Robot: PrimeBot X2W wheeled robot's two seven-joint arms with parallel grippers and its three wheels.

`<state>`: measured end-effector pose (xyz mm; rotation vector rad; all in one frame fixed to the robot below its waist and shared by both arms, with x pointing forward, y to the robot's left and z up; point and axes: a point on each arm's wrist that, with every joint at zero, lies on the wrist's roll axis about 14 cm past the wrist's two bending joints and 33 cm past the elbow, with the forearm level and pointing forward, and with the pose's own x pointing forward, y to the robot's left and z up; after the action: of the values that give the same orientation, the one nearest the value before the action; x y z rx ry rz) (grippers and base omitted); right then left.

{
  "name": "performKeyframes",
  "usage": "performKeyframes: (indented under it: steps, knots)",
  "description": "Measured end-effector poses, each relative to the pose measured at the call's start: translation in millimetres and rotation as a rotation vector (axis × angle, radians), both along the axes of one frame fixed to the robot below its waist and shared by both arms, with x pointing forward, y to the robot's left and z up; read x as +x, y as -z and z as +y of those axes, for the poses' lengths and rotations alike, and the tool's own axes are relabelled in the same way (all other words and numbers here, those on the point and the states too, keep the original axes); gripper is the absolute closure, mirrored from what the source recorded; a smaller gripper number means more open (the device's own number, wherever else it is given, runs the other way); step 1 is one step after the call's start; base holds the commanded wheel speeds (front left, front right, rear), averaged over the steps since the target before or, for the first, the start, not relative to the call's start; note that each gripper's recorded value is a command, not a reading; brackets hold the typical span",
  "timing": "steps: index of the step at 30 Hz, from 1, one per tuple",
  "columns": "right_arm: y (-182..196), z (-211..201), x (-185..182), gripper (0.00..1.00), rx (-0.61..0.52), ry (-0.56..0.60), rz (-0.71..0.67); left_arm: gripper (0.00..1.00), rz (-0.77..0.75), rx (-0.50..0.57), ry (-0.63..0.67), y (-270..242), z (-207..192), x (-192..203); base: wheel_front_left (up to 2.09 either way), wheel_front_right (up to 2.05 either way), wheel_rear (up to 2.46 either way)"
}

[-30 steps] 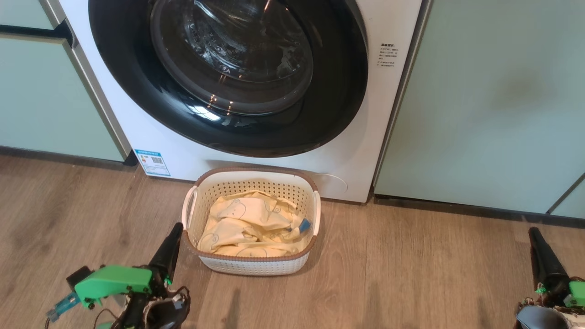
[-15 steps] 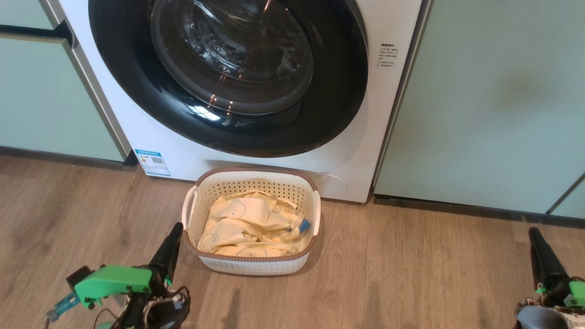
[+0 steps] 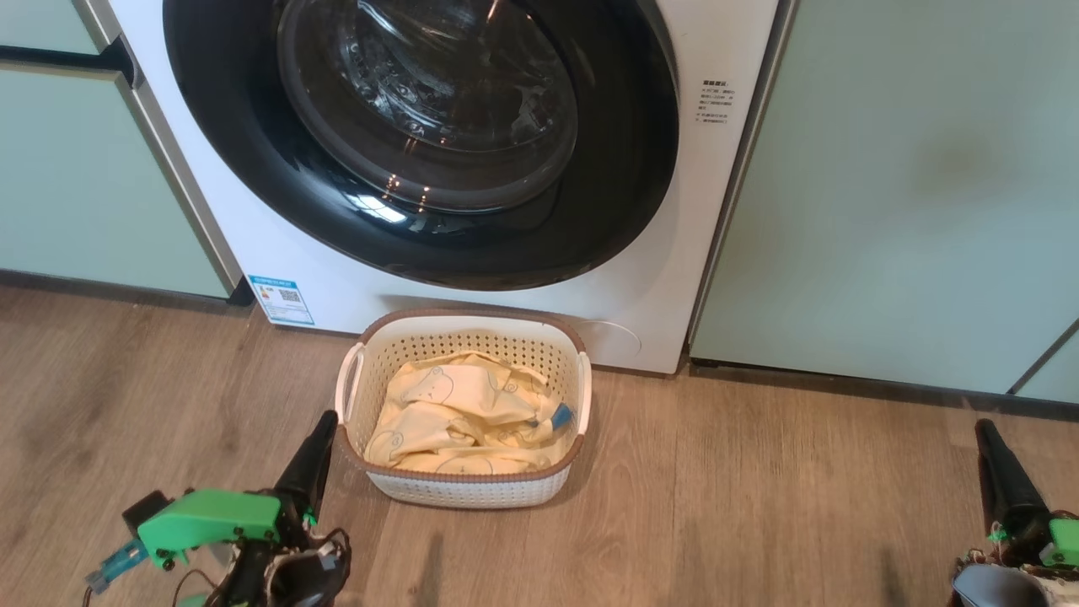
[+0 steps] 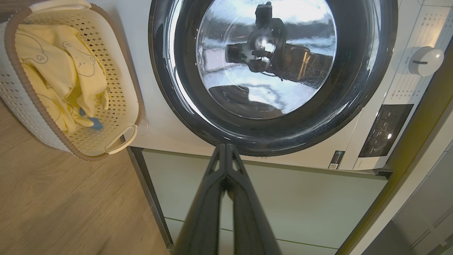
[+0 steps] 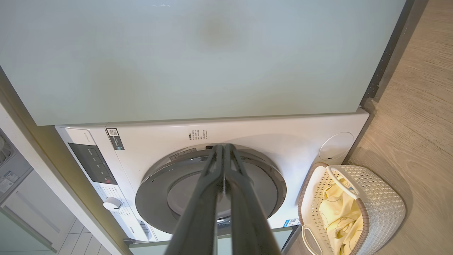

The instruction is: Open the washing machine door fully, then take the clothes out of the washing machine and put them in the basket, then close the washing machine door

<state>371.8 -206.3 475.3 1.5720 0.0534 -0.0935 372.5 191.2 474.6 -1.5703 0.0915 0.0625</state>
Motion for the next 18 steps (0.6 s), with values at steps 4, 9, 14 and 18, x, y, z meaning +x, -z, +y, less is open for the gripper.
performKeyframes:
  steps: [4,9,14,18]
  knots:
    - [0.0,0.0,0.0,1.0,0.0,0.0,0.0,1.0,0.0,0.0,0.0,0.0,0.0,0.0,0.0,0.0,0.0]
    - [0.0,0.0,0.0,1.0,0.0,0.0,0.0,1.0,0.0,0.0,0.0,0.0,-0.1,0.0,0.0,0.0,0.0]
    - [0.0,0.0,0.0,1.0,0.0,0.0,0.0,1.0,0.0,0.0,0.0,0.0,-0.1,0.0,0.0,0.0,0.0]
    - [0.0,0.0,0.0,1.0,0.0,0.0,0.0,1.0,0.0,0.0,0.0,0.0,-0.1,0.0,0.0,0.0,0.0]
